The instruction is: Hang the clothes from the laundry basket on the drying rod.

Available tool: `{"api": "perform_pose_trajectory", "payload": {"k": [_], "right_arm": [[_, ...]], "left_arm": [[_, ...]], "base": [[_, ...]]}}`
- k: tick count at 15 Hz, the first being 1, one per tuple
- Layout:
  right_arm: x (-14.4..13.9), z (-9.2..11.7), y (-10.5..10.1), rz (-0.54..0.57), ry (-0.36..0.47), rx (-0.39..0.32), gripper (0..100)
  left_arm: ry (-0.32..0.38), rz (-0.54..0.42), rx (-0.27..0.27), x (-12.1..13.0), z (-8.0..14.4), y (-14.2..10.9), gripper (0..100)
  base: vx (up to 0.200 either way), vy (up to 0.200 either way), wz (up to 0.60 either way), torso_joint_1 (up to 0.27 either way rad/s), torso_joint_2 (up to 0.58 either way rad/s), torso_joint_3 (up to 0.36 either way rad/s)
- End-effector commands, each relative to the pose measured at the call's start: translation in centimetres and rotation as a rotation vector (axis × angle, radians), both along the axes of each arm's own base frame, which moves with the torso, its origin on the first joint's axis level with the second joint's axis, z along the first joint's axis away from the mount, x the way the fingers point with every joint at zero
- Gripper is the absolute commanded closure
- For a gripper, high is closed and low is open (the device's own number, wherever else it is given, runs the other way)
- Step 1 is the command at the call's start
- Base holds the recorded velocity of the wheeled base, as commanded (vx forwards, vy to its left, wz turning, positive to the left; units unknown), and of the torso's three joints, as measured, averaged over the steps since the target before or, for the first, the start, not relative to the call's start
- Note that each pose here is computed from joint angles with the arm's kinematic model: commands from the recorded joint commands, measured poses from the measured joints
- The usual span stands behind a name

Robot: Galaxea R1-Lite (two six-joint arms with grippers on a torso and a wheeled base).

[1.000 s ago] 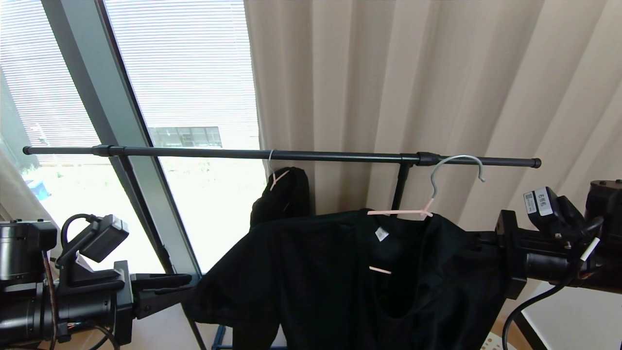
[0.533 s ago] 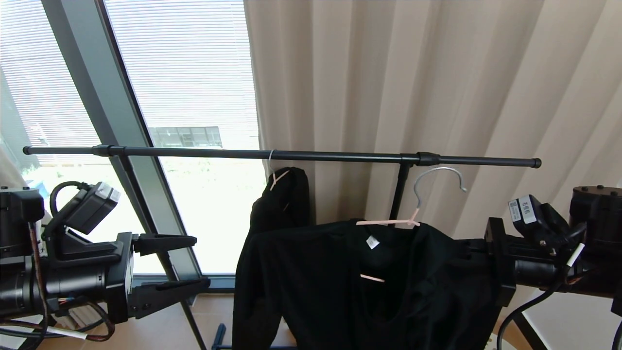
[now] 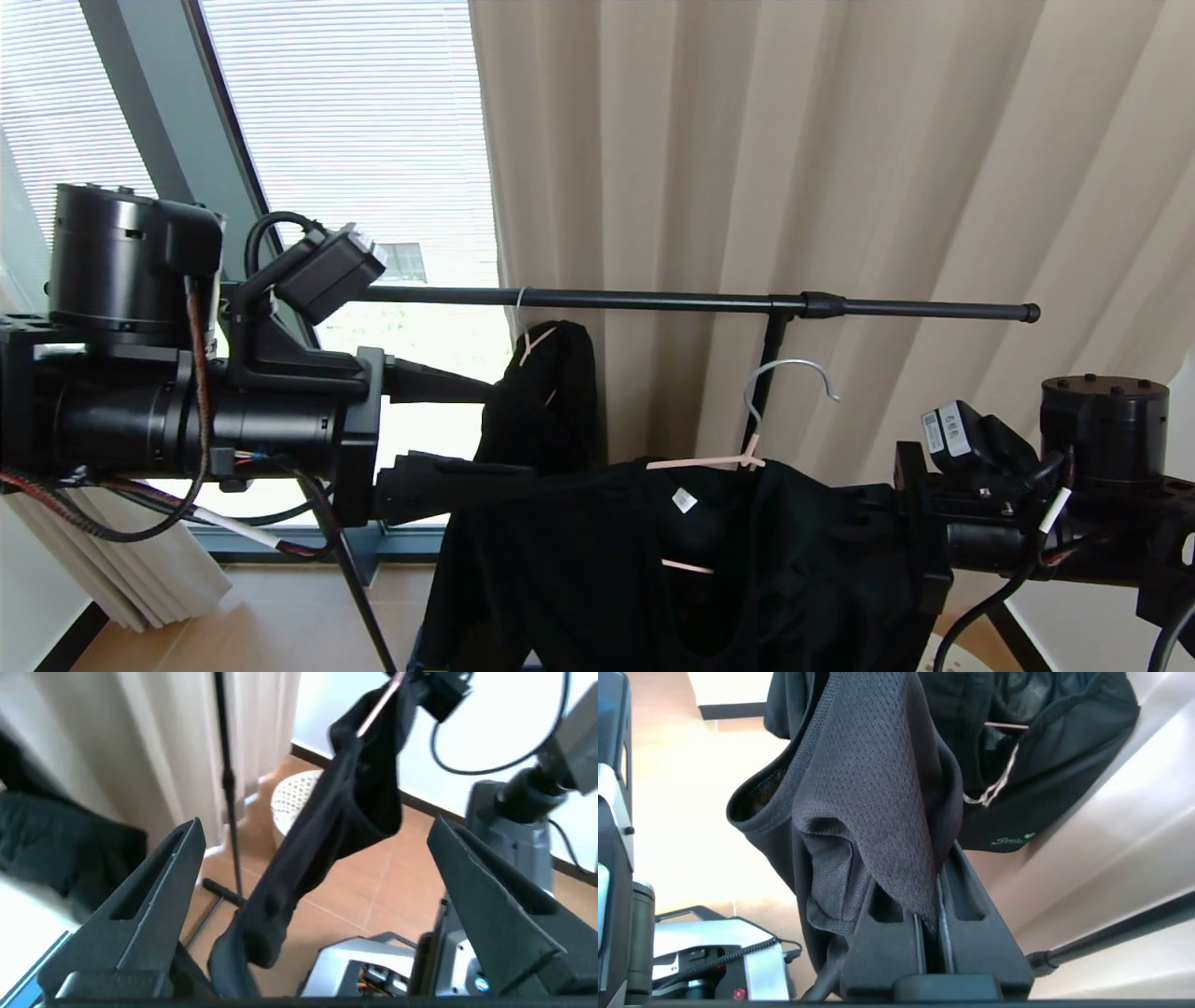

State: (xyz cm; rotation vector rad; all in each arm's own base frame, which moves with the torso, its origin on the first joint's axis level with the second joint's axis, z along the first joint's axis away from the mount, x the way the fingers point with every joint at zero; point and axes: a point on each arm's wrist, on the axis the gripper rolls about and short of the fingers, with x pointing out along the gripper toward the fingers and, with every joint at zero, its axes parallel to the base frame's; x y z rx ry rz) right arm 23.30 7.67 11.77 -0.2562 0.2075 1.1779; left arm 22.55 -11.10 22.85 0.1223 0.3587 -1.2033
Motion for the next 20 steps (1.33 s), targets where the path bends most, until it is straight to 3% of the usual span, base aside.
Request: {"api": "perform_pose_trajectory", "payload": {"k": [1,5,10,20], "right_arm": [[0.0,-0.1,0.4,0.014,0.002,-0.001,100],[-0.1,0.1,0.5,0.019,-0.005,0.001,100],[-0.3,0.2,0.6,0.027,-0.009,0.001,100],[-0.9,0.7,1.1,0.053,-0.030,0.008,100]], "left_arm": [[0.018,-0.049,0.048,1.4,-0.9,-2.5,0],[-0.046,-0.129,0.128,2.4,-3.2,-3.7,0],[-0.074,-0.185,0.172,2.6,-4.7,-4.5,0],[-0.072,-0.226,0.190,3.2,-6.0,-5.7,0]], "base": [[0.000,0.000,0.00,0.000,0.00,0.000],[0.000,0.000,0.00,0.000,0.00,0.000],[0.000,0.000,0.00,0.000,0.00,0.000],[0.000,0.000,0.00,0.000,0.00,0.000]]}}
